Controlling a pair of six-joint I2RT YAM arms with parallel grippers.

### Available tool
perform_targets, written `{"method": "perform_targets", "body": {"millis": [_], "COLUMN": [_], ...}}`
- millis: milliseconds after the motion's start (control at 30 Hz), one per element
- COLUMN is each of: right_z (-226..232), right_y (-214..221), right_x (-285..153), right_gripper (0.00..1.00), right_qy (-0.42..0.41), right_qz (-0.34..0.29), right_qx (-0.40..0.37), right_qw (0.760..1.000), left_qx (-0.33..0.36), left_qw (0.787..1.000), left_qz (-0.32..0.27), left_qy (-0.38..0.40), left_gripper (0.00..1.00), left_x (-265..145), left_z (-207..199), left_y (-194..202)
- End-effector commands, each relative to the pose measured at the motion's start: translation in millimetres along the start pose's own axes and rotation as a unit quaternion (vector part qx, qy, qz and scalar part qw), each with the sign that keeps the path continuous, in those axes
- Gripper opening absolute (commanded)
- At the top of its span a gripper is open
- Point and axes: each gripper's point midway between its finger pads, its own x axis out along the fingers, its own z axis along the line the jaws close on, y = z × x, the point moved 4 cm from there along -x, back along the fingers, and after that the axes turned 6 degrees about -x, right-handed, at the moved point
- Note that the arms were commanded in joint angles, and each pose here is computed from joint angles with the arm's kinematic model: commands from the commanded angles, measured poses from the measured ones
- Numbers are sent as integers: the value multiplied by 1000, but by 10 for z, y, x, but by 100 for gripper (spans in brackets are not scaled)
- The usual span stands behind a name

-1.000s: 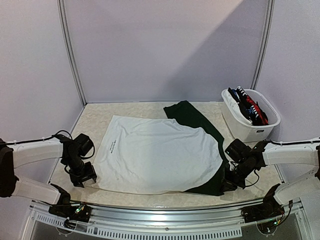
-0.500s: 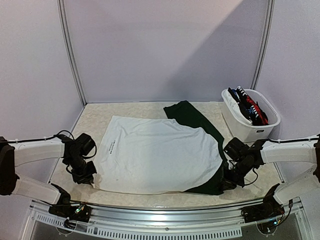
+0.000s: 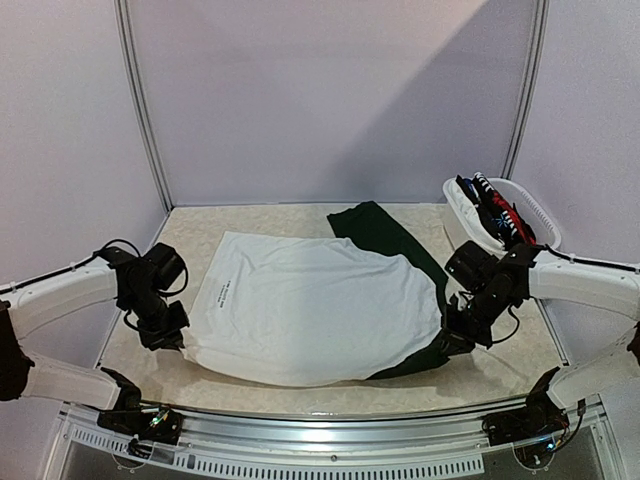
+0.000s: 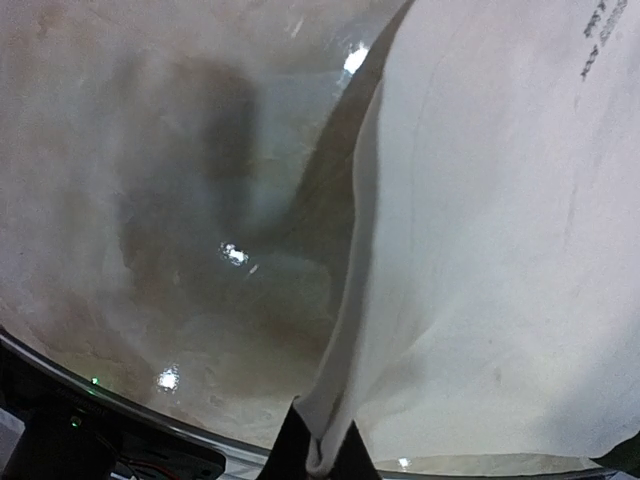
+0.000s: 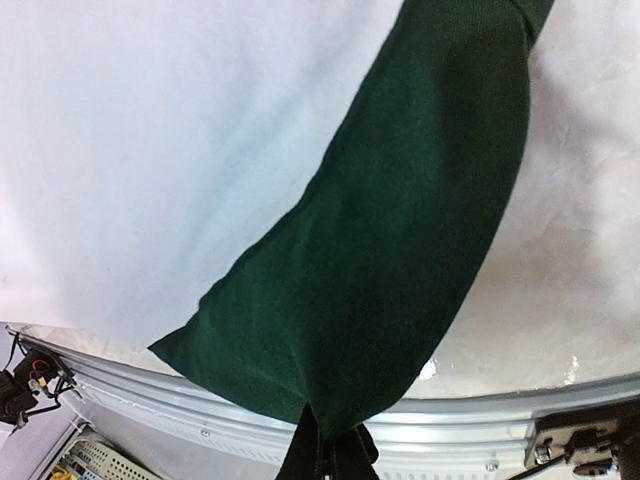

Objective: Fold and stack the mixed laundry pile
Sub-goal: Pick up the flattened T-shirt from the center of the board, then adjust the flattened T-shirt at the center of the board.

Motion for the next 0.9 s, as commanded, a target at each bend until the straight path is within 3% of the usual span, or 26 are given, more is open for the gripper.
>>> {"method": "perform_targets", "body": {"millis": [0, 333, 867], "right_z": [33, 184, 319], "right_y": [-69, -659, -1559], "right_x": [-218, -423, -130], "right_gripper": [0, 0, 0], "right_qy": [39, 46, 68], "right_qz": [-8, -37, -17], "right_qx": [-3, 13, 19], "right_qw": [999, 998, 997], "left_qx": [12, 35, 43], "left_qw": [999, 998, 998], "left_qz": [-21, -42, -23], "left_qy": [-21, -40, -38], "left_gripper": [0, 0, 0], "left_x": [-167, -303, -86], "left_z": [-72, -355, -837], "left_y": [-103, -459, -1075]}}
